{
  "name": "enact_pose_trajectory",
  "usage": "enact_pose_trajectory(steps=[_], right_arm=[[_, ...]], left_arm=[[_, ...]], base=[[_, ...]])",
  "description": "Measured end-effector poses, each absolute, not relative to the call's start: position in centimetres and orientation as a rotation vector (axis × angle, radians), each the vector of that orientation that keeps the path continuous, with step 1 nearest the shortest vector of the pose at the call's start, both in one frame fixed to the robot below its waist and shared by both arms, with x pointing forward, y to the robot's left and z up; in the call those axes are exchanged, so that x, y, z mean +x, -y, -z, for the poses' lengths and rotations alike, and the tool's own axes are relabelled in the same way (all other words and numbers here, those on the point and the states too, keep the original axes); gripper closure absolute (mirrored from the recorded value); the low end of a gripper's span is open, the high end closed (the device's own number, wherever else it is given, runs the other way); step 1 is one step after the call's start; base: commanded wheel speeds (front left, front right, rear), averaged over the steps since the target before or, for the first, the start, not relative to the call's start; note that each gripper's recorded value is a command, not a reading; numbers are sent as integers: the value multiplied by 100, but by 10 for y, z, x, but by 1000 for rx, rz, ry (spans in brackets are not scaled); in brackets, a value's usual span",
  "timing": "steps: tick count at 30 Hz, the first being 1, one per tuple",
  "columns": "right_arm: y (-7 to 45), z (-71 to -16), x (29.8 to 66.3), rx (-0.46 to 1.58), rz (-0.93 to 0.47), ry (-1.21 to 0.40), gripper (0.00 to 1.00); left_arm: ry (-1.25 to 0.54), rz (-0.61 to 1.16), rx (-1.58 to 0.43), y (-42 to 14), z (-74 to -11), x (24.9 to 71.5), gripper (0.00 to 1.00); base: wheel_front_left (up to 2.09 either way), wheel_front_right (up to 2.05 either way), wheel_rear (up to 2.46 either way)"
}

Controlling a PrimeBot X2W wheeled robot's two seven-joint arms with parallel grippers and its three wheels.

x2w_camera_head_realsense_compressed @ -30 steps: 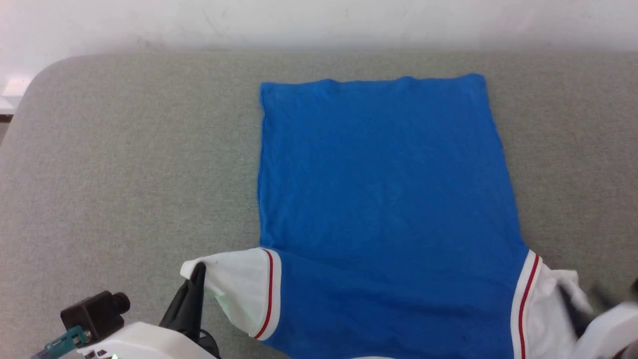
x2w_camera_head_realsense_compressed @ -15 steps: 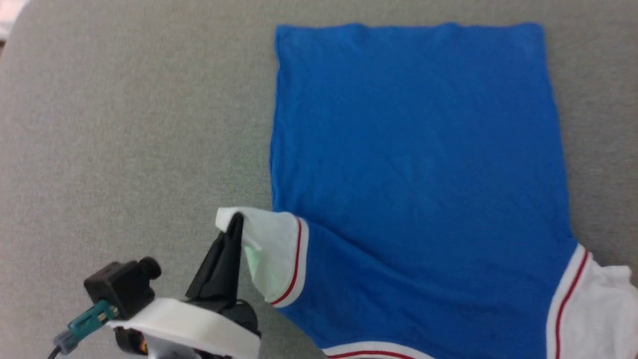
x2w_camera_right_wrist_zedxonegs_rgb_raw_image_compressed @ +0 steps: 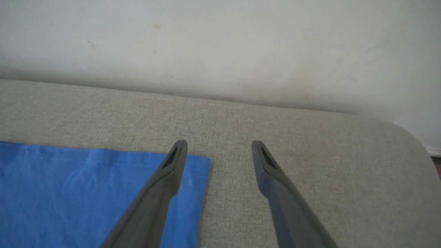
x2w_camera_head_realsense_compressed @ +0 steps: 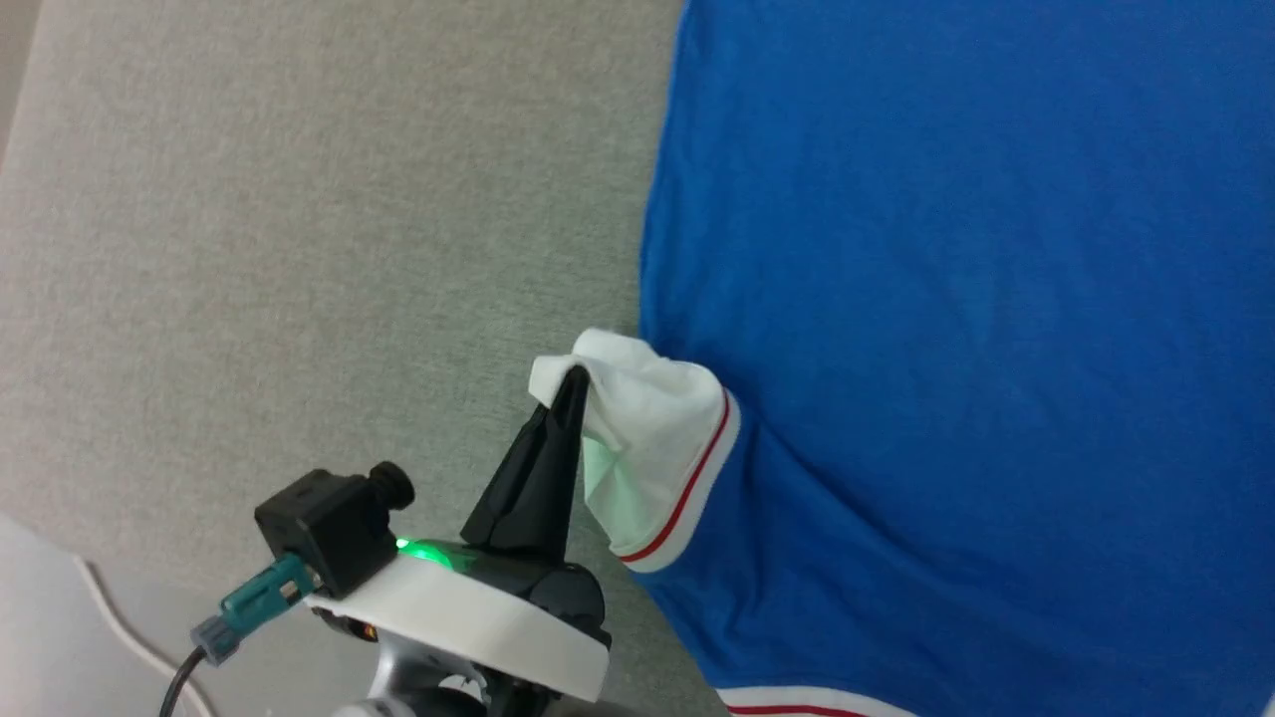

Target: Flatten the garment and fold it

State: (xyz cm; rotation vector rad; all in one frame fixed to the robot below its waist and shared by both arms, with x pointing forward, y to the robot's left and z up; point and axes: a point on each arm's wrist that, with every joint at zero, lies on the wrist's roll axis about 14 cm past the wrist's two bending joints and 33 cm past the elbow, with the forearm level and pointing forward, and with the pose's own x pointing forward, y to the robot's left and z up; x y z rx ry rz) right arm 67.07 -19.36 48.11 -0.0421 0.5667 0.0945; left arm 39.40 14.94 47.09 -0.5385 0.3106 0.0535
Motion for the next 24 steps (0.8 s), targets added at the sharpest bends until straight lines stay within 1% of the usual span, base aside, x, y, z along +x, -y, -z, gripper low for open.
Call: enact_pose_trajectory(steps=[5,10,11,12,13,14,20,24], right_arm=[[186,-417,676,-10,-90,-702,0],[176,-362,669,30,-94,-827,0],[173,-357,670,40,-97,-836,3],[173,-355,670,53,-94,-841,24],[172,-353,671,61,-94,-842,56],[170,-353,673,62,-95,-837,100],[161,-361,672,63,-105,-804,100],[139,-379,669,67,-167,-758,100]], left_arm=[[-350,-102,-523,-159,-453,394,100],[-369,-130,-510,-166,-442,396,100],[-375,-136,-507,-167,-439,396,100],[-379,-142,-503,-169,-438,396,100],[-381,-147,-499,-170,-436,396,100],[-382,-151,-498,-172,-436,396,100],[-370,-154,-502,-173,-437,398,100],[-340,-151,-488,-178,-446,400,100]], base=[[0,0,0],[0,0,0],[0,0,0],[0,0,0],[0,0,0],[0,0,0],[0,0,0],[0,0,0]])
